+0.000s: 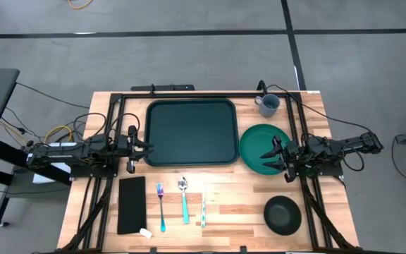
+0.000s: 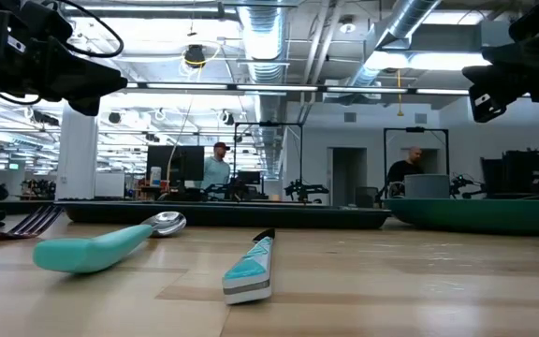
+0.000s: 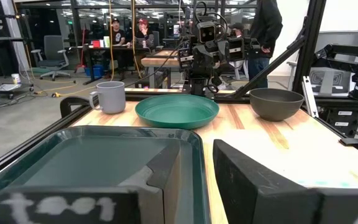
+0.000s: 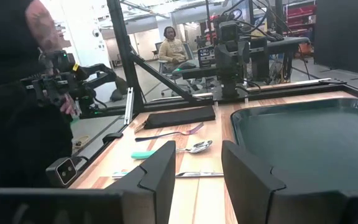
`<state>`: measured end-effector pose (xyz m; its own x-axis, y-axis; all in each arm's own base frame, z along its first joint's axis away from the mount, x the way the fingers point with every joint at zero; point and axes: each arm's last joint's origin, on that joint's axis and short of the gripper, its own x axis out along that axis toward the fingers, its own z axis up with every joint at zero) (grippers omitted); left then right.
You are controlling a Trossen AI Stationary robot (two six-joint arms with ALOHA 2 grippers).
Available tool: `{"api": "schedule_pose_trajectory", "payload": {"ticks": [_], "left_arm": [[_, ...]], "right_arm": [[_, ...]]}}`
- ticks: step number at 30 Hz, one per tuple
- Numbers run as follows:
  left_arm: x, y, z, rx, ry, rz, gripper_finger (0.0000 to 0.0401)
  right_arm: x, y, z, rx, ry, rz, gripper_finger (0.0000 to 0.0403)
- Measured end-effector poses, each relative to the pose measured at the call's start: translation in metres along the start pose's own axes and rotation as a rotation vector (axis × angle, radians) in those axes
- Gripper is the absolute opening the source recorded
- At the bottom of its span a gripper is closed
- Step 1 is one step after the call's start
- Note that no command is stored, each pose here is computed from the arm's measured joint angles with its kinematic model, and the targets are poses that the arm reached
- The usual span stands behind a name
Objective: Set up tray
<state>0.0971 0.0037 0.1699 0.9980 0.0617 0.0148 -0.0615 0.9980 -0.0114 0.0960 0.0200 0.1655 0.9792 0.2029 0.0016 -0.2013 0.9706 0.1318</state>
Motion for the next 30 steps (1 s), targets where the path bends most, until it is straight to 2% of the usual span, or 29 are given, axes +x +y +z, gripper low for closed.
{"api": "schedule_pose_trajectory", "payload": {"ticks": [5,9,12,15,19,21,25,30], "left_arm": [[0.0,0.0,0.0,0.013,-0.002,0.002,0.0084],[0.0,0.0,0.0,-0.091,-0.003,0.001,0.0084],[0.0,0.0,0.0,-0.229,-0.004,0.001,0.0084],[0.0,0.0,0.0,-0.415,-0.007,0.007,0.0084],[0.0,0.002,0.001,-0.696,-0.038,0.066,0.0084],[0.0,0.003,0.002,-0.786,-0.062,0.101,0.0084],[0.0,0.005,0.002,-0.83,-0.091,0.143,0.0084],[-0.001,0.006,0.003,-0.824,-0.11,0.172,0.0084]], "right_arm": [[0.0,0.0,0.0,0.0,0.0,0.0,0.0122],[0.0,0.0,0.0,0.0,0.0,0.0,0.0122],[0.0,0.0,0.0,0.0,0.0,0.0,0.0122],[0.0,0.0,0.0,0.0,0.0,0.0,0.0122],[0.0,-0.001,0.0,-0.012,-0.002,-0.011,0.0122],[0.0,-0.002,0.001,-0.03,-0.008,-0.033,0.0122],[0.0,-0.003,0.004,-0.105,-0.039,-0.058,0.0122],[-0.001,-0.003,0.014,-0.113,-0.147,-0.062,0.0122]]}}
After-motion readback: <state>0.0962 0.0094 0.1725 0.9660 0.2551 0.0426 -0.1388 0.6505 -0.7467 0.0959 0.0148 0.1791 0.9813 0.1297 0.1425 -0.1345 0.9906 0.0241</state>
